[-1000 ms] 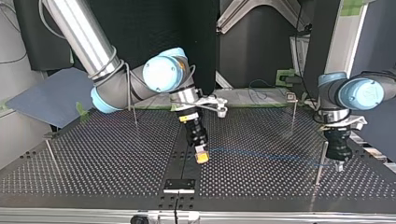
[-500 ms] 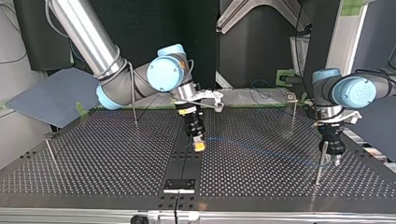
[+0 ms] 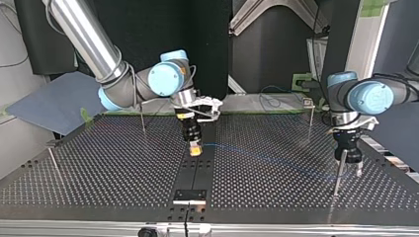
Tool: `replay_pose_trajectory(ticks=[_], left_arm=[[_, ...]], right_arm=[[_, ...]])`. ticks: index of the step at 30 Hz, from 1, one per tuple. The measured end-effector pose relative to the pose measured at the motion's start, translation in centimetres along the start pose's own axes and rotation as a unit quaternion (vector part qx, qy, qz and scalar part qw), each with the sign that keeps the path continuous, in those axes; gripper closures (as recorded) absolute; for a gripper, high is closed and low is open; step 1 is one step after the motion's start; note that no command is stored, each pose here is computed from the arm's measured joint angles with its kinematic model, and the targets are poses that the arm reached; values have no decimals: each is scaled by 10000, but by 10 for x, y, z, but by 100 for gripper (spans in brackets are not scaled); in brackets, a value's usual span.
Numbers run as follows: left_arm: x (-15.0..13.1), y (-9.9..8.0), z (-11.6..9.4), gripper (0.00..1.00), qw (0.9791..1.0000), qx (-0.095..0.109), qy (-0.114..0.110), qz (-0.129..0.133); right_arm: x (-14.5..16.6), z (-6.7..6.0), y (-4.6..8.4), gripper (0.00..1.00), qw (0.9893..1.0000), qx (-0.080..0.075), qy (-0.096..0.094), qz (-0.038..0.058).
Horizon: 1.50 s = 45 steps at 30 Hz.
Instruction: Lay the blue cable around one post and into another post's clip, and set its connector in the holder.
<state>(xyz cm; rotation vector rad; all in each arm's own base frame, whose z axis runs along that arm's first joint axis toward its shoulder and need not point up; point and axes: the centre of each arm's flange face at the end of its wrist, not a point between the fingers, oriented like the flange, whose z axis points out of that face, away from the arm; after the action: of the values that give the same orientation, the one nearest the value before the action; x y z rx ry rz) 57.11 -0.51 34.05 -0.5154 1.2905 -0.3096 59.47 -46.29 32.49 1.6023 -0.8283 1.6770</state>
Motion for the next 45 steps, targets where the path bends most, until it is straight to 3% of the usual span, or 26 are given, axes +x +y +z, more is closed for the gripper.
replay_pose_trajectory(ticks=[7,12,22,30,36,39,43,45], left_arm=[[3,-1,-3,0,9999,-125,44,-1],[4,-2,-4,0,9999,-147,58,-2],[5,-4,-4,0,9999,-76,89,-19],[3,-1,-3,0,9999,-130,60,-95],[2,1,-3,0,9996,-201,13,-177],[2,1,-3,0,9996,-194,11,-197],[2,1,-3,0,9996,-176,17,-240],[3,0,-3,0,9995,-169,26,-255]], right_arm=[[-21,0,21,100,9997,-166,4,164],[-35,-1,39,100,9991,-356,9,220],[-65,-5,81,100,9960,-854,25,274],[-86,-9,119,100,9934,-1096,40,340],[-104,-14,154,100,9902,-1330,55,411],[-113,-18,171,100,9883,-1468,58,416],[-127,-26,195,100,9848,-1682,59,421],[-135,-29,200,100,9837,-1747,44,417]])
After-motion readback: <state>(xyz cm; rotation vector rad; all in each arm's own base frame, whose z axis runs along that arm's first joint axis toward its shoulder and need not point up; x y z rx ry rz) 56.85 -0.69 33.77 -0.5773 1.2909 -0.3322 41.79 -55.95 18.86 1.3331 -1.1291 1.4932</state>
